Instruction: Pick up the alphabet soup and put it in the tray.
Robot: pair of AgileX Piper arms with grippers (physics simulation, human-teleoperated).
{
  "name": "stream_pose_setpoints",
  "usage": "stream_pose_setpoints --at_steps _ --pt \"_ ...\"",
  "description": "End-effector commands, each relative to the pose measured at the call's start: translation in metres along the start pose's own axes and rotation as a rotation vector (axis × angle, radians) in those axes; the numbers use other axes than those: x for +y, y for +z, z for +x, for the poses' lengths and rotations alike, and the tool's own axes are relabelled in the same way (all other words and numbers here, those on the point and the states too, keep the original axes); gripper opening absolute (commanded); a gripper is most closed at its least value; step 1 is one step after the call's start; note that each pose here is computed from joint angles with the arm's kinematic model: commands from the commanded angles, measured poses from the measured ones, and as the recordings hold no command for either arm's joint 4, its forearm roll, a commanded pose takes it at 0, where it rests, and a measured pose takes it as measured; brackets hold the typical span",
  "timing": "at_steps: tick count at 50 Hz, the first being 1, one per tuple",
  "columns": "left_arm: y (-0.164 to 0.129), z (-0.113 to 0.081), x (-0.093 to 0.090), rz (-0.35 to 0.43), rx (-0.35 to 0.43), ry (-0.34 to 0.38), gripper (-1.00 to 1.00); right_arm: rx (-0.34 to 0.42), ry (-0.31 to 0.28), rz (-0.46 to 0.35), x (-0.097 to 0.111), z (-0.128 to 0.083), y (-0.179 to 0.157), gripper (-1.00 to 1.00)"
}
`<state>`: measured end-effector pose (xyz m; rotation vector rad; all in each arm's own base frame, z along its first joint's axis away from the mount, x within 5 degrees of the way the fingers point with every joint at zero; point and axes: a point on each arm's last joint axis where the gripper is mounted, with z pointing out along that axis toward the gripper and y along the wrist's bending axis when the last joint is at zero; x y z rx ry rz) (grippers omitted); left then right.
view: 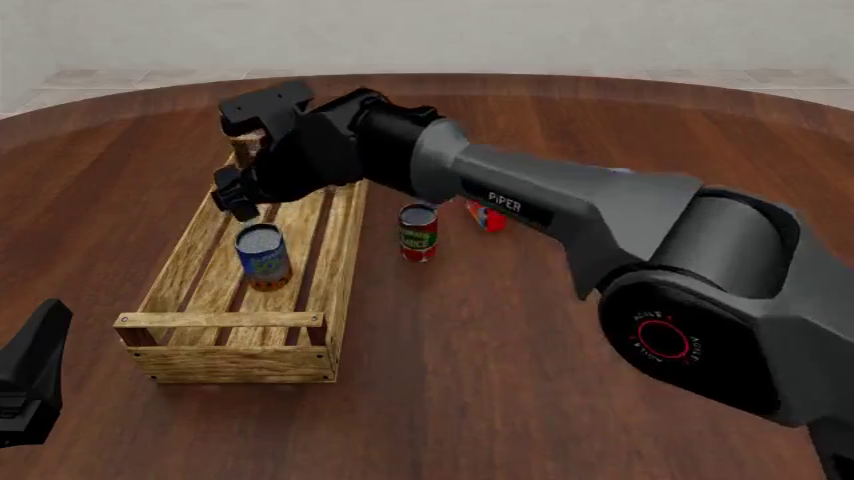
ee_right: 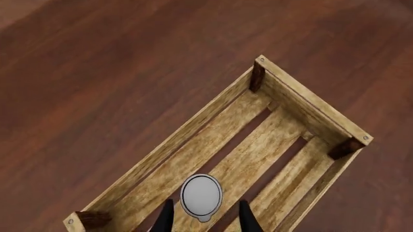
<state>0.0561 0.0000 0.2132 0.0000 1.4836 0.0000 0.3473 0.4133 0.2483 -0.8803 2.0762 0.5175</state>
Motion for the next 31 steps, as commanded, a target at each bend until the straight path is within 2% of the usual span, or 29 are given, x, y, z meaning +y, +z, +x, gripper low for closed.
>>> stream_pose_setpoints --at_steps 1,10,12,14,20,31 --pt "0.000 0.000 0.000 0.000 0.000 0.000 1.00 -0.094 -0.001 0.008 -0.007 -0.021 -0.044 1.00" --pt "0.000 0.000 0.000 0.000 0.000 0.000 1.00 -0.186 0.003 0.032 -0.022 -0.033 -0.091 1.00" --pt "0.000 0.000 0.000 0.000 0.000 0.000 1.00 -0.255 -0.019 0.017 -0.013 -0.036 -0.116 1.00" --pt "0.000 0.000 0.000 0.000 0.000 0.000 1.00 -0.257 -0.018 0.027 -0.019 -0.035 -0.122 1.00" --pt "0.000 0.000 0.000 0.000 0.000 0.000 1.00 -0.325 -0.017 0.065 -0.035 -0.032 -0.160 1.00" --pt "0.000 0.000 0.000 0.000 0.000 0.000 1.00 -0.376 -0.017 0.125 -0.058 -0.024 -0.197 1.00"
